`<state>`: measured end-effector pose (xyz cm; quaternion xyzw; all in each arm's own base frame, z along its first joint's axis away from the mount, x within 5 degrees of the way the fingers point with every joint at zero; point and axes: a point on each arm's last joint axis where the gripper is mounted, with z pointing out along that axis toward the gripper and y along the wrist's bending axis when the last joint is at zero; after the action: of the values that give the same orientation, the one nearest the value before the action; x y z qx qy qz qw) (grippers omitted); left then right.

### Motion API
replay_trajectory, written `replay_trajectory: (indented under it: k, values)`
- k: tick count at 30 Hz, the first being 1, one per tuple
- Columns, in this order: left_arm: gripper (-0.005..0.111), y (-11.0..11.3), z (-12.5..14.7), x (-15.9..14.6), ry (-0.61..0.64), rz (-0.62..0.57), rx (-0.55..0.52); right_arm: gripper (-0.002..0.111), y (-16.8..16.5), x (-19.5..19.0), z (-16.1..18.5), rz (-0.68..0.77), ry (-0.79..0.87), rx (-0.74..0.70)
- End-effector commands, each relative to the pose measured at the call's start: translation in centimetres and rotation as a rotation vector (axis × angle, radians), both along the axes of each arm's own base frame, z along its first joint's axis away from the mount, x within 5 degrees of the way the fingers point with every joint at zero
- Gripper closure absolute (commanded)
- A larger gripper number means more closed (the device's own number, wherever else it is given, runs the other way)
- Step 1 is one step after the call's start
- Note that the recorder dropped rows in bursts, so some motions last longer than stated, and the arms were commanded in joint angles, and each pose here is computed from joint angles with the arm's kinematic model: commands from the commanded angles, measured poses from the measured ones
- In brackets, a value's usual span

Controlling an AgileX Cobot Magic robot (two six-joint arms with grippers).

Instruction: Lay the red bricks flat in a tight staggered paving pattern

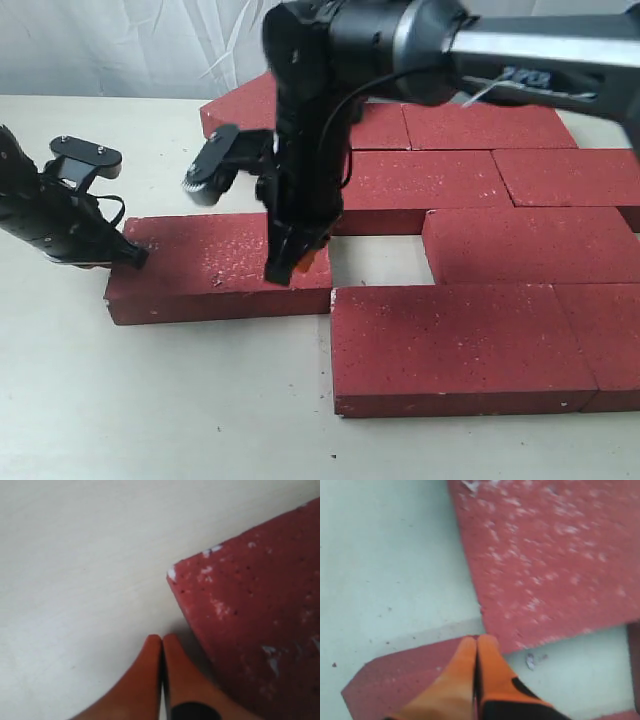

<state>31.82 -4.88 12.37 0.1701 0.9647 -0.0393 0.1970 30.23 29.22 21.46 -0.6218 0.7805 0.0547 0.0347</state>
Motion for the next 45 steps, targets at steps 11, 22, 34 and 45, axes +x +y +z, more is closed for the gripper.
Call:
replay_trajectory:
  k: [11,22,34,45]
  values:
    - [0.107,0.7,1.5,0.2,-0.021,0.078,-0.064,0.109,-13.7,5.4,-1.4,-0.576,-0.085,0.128]
    - [0.107,-0.2,1.9,0.4,-0.009,0.073,-0.098,0.109,-14.2,6.5,-0.5,-0.585,-0.293,0.277]
    - [0.107,-2.1,1.2,0.3,-0.008,0.002,-0.086,0.109,-14.0,7.1,-2.2,-0.563,-0.290,0.262]
    - [0.107,-2.4,1.2,0.4,-0.027,0.013,-0.093,0.109,-14.0,7.1,-2.2,-0.531,-0.293,0.254]
